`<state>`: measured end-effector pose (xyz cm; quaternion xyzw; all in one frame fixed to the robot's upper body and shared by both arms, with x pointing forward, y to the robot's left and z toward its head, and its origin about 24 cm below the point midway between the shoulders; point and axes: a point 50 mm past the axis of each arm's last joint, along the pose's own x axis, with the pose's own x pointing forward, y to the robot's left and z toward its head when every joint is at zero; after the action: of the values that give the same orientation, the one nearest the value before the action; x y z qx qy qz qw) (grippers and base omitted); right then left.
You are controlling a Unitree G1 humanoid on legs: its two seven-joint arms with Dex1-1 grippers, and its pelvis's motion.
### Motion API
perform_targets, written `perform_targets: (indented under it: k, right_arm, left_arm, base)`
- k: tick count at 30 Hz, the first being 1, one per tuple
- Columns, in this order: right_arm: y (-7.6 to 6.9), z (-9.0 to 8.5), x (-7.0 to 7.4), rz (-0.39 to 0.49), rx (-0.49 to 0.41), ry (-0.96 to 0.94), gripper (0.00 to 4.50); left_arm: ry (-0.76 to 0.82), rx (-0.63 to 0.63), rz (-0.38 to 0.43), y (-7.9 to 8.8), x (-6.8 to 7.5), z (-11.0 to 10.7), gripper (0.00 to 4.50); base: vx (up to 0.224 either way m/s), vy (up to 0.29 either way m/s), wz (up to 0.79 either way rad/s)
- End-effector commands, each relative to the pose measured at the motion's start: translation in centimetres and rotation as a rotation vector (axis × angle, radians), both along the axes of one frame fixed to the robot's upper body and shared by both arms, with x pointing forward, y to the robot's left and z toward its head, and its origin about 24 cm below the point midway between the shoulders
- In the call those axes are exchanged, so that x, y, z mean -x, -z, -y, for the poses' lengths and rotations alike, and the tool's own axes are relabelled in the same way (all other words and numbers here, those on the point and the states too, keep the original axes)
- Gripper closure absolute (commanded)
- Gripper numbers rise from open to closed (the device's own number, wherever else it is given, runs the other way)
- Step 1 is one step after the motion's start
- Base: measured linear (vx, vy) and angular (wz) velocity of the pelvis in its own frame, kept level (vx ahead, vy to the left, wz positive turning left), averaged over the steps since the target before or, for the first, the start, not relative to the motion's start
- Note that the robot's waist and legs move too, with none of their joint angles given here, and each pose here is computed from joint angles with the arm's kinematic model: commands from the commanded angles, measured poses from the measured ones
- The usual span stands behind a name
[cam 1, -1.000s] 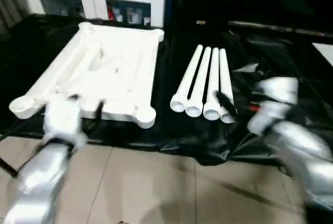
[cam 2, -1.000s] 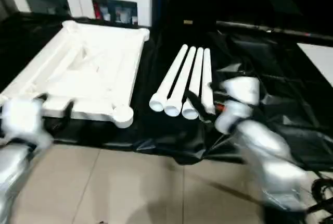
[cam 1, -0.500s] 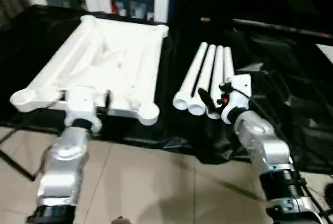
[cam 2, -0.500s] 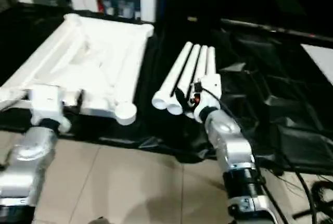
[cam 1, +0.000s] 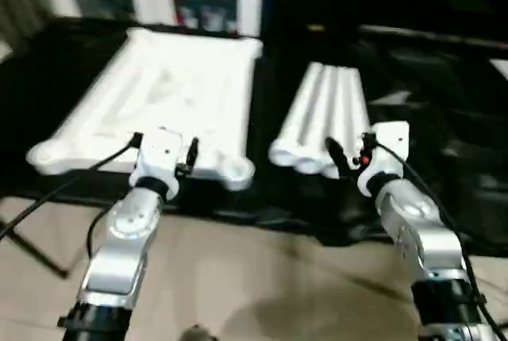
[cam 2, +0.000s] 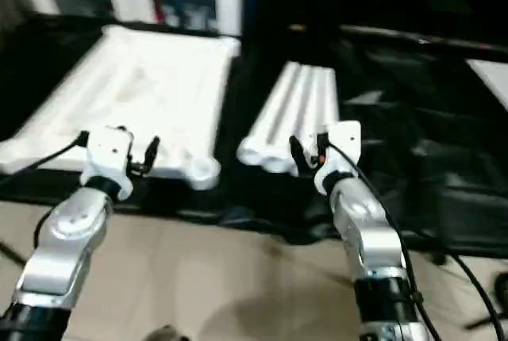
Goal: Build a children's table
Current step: Move to table
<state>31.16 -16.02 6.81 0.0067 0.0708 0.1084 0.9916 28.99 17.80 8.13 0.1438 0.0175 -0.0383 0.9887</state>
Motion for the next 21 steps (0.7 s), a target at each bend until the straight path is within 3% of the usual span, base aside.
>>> perform_targets:
  k: [1,8,14,21]
  right_arm:
    - [-0.2,-0.3,-0.1,0.013,0.021,0.003,0.67]
    - [-0.3,-1.4,-0.6,0.017,0.043,-0.031,0.67]
    - [-0.1,-1.3,-0.4,0.004,0.035,-0.003,0.67]
    - [0.0,-1.1,-0.3,-0.003,0.041,-0.002,0.67]
  left_arm:
    - [-0.002,-0.021,-0.003,0.1,0.2,-0.2,1.14]
    - [0.019,-0.038,-0.020,0.2,0.1,-0.2,1.14]
    - [0.080,-0.059,-0.007,0.0,-0.1,0.8,1.14]
    - [0.064,-0.041,-0.019,0.2,-0.3,0.9,1.14]
  base:
    - [-0.038,0.225,0.16]
    - [-0.050,0.180,0.21]
    - [-0.054,0.195,-0.08]
    - [-0.056,-0.011,0.04]
